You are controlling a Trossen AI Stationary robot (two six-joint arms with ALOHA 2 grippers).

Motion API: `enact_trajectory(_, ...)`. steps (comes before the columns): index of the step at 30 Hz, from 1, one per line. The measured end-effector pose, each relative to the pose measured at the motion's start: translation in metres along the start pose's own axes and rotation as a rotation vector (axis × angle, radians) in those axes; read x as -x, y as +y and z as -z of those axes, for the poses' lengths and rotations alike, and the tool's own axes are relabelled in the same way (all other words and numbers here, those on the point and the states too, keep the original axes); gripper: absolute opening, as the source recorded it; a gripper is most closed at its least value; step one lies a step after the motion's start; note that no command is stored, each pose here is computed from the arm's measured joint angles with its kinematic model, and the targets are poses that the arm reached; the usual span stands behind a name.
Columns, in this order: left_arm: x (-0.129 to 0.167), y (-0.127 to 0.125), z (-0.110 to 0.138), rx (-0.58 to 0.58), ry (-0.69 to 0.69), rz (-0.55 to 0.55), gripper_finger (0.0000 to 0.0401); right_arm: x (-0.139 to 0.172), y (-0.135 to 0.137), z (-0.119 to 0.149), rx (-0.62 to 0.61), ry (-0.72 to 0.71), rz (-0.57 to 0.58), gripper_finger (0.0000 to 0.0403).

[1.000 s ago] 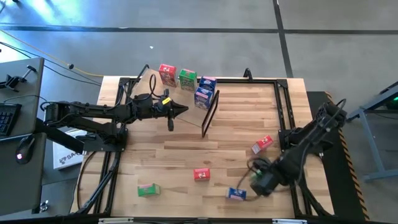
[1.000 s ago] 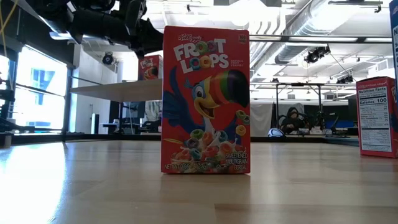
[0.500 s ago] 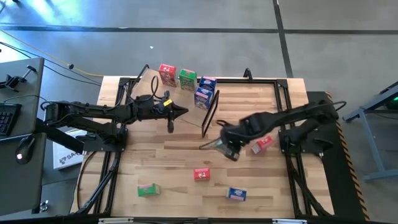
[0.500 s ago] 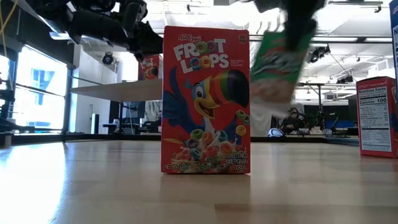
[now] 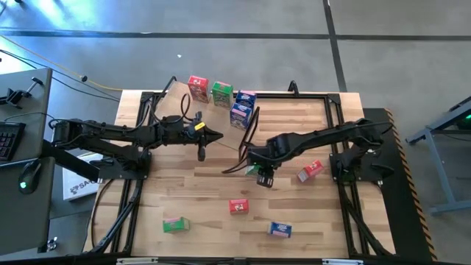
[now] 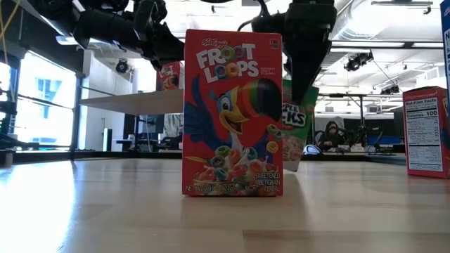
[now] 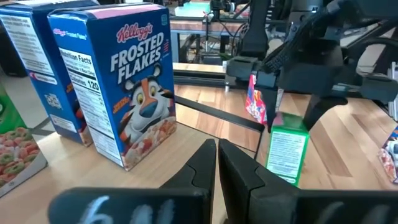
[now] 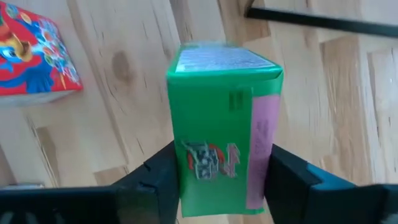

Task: Stack cereal on shelf
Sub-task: Put the right green cereal box on the shelf aligned with the other green cereal box

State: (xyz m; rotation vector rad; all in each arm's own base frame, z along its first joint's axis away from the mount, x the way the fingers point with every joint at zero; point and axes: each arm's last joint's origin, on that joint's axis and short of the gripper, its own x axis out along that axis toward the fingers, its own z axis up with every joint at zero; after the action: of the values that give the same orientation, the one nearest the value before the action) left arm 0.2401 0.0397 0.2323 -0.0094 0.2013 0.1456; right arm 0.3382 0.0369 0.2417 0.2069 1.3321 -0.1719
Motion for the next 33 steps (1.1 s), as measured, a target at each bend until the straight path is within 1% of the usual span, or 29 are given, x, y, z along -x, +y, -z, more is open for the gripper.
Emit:
enact_trajectory(4, 0.000, 0.000, 0.000, 0.000, 0.002, -0.011, 0.0012, 0.001, 0.000, -0.002, -0.001, -0.033, 0.009, 0.0206)
enact_trajectory(7, 0.000, 0.000, 0.001, -0.001, 0.005, -0.013, 0.0017, 0.007, 0.001, -0.006, 0.013, -0.061, 0.023, 0.0230)
enact_trajectory(10, 0.000, 0.000, 0.001, -0.001, 0.006, -0.013, 0.0025, 0.021, 0.003, -0.014, 0.054, -0.100, 0.022, 0.0239)
enact_trajectory(13, 0.000, -0.001, 0.001, 0.000, 0.009, 0.001, 0.0027, 0.050, 0.009, -0.019, 0.100, -0.126, 0.064, 0.0235)
enact_trajectory(16, 0.000, -0.001, 0.002, 0.005, 0.017, 0.002, 0.0021, 0.078, 0.017, -0.012, 0.164, -0.108, 0.141, 0.0211)
enact_trajectory(18, 0.000, -0.001, 0.002, 0.005, 0.023, 0.002, 0.0013, 0.087, 0.021, -0.002, 0.192, -0.089, 0.194, 0.0180)
enact_trajectory(21, 0.000, -0.002, 0.003, 0.004, 0.032, 0.007, 0.0003, 0.085, 0.020, 0.014, 0.179, -0.093, 0.212, 0.0113)
enact_trajectory(24, 0.000, -0.006, 0.003, 0.001, 0.033, 0.022, 0.0001, 0.071, 0.014, 0.036, 0.136, -0.120, 0.201, 0.0034)
enact_trajectory(25, 0.000, -0.007, 0.002, -0.005, 0.038, 0.030, 0.0001, 0.066, 0.010, 0.045, 0.113, -0.144, 0.195, 0.0018)
enact_trajectory(26, -0.001, -0.009, 0.000, -0.009, 0.039, 0.036, 0.0001, 0.060, 0.006, 0.054, 0.089, -0.175, 0.186, 0.0010)
enact_trajectory(30, -0.002, -0.017, -0.012, -0.035, 0.041, 0.070, 0.0001, 0.035, -0.011, 0.083, 0.000, -0.329, 0.149, 0.0029)
enact_trajectory(33, -0.005, -0.025, -0.018, -0.049, 0.053, 0.099, 0.0001, 0.017, -0.021, 0.096, -0.042, -0.450, 0.111, 0.0025)
